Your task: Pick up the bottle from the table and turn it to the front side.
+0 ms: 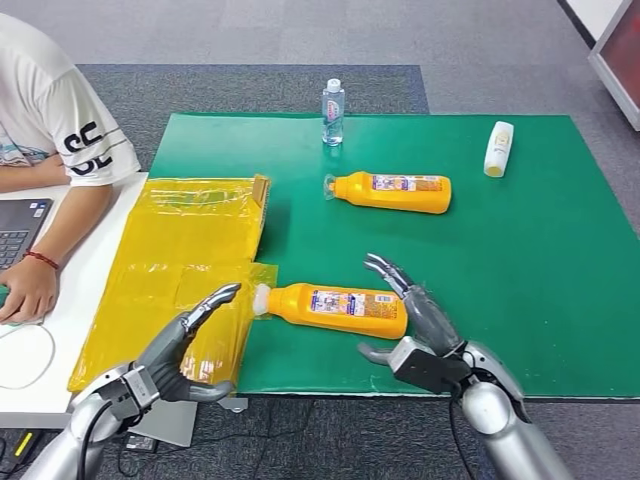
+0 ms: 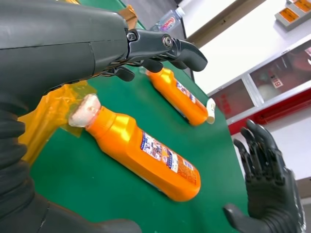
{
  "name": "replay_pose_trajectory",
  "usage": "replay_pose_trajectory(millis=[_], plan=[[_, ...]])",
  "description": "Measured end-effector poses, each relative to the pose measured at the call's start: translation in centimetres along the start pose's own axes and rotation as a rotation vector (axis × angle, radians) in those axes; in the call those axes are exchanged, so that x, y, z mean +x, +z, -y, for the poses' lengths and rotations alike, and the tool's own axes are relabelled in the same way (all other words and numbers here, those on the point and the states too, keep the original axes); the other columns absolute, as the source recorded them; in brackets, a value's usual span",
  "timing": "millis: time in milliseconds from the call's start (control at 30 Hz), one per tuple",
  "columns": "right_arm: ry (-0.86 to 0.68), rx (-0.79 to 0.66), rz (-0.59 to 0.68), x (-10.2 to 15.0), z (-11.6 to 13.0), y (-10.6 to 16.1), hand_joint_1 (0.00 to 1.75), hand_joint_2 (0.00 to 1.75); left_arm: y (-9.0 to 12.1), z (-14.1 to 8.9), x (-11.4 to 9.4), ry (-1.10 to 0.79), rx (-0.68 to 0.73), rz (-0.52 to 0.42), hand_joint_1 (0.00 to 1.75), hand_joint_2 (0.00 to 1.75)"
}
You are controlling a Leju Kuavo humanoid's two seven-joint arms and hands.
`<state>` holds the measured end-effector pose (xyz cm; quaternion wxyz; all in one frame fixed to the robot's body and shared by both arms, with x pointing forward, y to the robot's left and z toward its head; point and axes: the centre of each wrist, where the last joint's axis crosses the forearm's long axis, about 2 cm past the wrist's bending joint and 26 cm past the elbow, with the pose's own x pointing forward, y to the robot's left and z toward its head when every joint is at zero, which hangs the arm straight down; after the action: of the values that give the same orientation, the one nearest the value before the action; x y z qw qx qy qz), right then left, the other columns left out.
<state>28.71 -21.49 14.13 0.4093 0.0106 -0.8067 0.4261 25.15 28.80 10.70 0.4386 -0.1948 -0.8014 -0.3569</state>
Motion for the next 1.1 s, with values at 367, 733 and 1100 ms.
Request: replay_pose_trajectory(millis=[367, 733, 1100], plan=[[0.290, 0.167, -0.042, -0.4, 1.0, -4.1, 0.00, 1.75, -1.3, 0.5, -0.6, 0.027, -0.029, 0.012, 0.00, 1.75], [0.516, 0.476, -0.153, -3.2, 1.5, -7.8, 0.00, 1.75, -2.2, 0.8, -1.1, 0.049, -0.038, 0.030, 0.00, 1.75], [0.553, 0.635, -0.259, -5.1, 2.4, -8.8, 0.00, 1.75, -2.7, 0.8, -1.4, 0.053, -0.041, 0.033, 0.00, 1.75]])
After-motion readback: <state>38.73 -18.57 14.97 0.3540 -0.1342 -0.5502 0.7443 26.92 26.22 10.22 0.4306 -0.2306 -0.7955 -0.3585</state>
